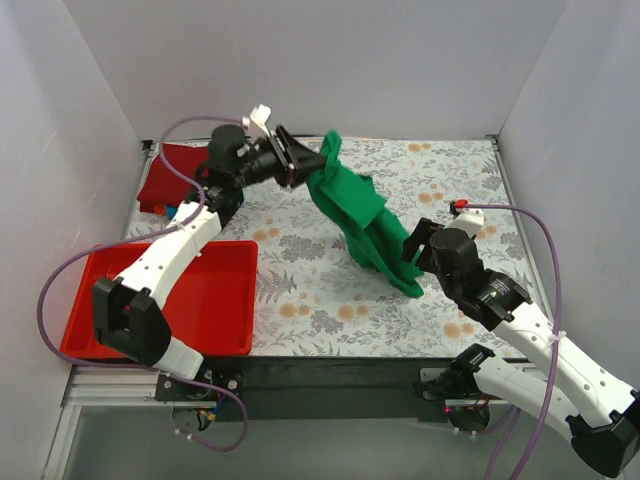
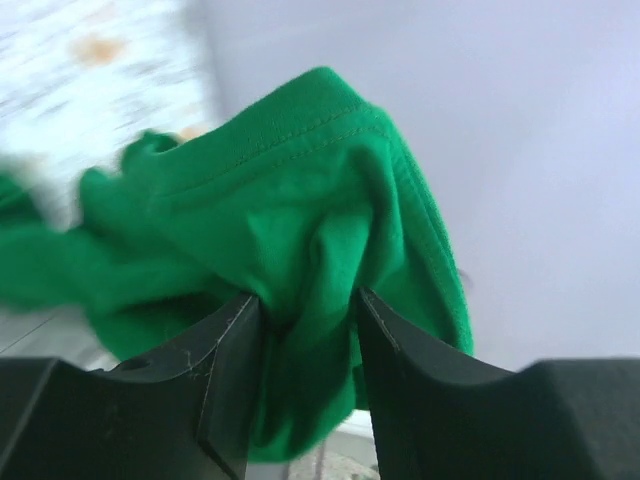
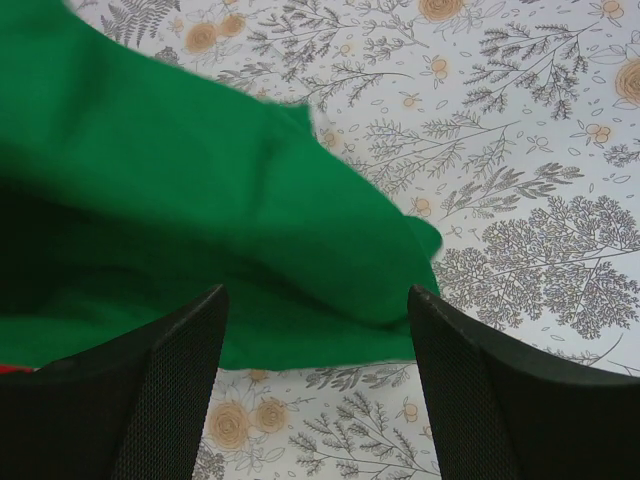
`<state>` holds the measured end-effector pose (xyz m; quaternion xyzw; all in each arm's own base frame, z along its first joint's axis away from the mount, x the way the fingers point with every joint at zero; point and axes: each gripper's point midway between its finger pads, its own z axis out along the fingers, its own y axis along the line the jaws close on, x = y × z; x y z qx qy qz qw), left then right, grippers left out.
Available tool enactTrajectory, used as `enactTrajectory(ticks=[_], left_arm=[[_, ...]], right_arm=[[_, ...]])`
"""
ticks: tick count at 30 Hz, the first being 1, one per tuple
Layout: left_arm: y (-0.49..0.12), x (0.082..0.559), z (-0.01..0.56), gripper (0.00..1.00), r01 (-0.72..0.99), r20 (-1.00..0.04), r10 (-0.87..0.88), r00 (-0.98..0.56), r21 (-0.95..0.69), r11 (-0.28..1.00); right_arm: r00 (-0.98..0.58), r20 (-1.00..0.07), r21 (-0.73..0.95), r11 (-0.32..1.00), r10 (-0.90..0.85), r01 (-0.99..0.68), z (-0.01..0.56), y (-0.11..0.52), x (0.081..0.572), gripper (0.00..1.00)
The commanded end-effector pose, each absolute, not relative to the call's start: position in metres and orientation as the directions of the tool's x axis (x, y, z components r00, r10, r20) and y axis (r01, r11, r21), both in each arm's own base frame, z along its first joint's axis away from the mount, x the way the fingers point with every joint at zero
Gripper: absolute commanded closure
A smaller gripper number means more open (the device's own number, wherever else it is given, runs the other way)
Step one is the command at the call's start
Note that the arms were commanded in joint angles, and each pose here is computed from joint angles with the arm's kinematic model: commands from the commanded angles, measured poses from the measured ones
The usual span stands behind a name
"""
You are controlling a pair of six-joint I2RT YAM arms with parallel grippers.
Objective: Fold and stack the t-shirts
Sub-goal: Move the tshirt to the center of the board, then flatten the tshirt out
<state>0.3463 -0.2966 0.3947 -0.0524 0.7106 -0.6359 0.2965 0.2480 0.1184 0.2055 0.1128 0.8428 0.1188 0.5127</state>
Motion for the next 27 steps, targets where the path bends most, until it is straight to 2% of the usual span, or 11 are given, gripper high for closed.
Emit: enactTrajectory(ticks=[1, 2, 5, 10, 15, 19, 22, 23, 27], left_arm=[[-0.273, 0.361, 0.257, 0.60, -0.001, -0.270, -0.478, -0.836, -0.870, 0.494], [-0.264, 0.352, 0.224, 0.60, -0.044, -0.267, -0.438, -0.859, -0.812, 0.581], [-0.243, 0.341, 0.189, 0.60, -0.095, -0.302, -0.418, -0.857, -0.704, 0.704], [-0.217, 0.317, 0.169, 0.62, -0.089, -0.375, -0.350, -0.858, -0.563, 0.822], [-0.222, 0.281, 0.145, 0.62, -0.107, -0.308, -0.326, -0.894, -0.558, 0.823], [-0.237, 0.250, 0.111, 0.62, -0.147, -0.206, -0.320, -0.925, -0.581, 0.800], [-0.258, 0.241, 0.112, 0.62, -0.166, -0.118, -0.335, -0.935, -0.689, 0.705], [-0.264, 0.241, 0.115, 0.63, -0.164, -0.105, -0.337, -0.936, -0.716, 0.679], [-0.279, 0.250, 0.119, 0.63, -0.153, -0.096, -0.336, -0.937, -0.752, 0.641]], right_arm=[[-0.426, -0.841, 0.325, 0.941, 0.334, 0.097, 0.205, 0.112, 0.248, 0.21], [-0.428, -0.840, 0.324, 0.941, 0.333, 0.096, 0.205, 0.112, 0.248, 0.21], [-0.454, -0.833, 0.306, 0.947, 0.316, 0.099, 0.195, 0.110, 0.244, 0.21], [-0.540, -0.779, 0.309, 0.945, 0.319, 0.112, 0.162, 0.118, 0.241, 0.20], [-0.643, -0.698, 0.303, 0.944, 0.315, 0.133, 0.123, 0.128, 0.239, 0.21], [-0.679, -0.659, 0.288, 0.942, 0.324, 0.170, 0.102, 0.117, 0.238, 0.21], [-0.702, -0.602, 0.349, 0.916, 0.380, 0.196, 0.083, 0.110, 0.233, 0.21], [-0.697, -0.603, 0.410, 0.900, 0.389, 0.149, 0.089, 0.117, 0.236, 0.21], [-0.681, -0.578, 0.470, 0.865, 0.450, 0.173, 0.078, 0.102, 0.241, 0.22]])
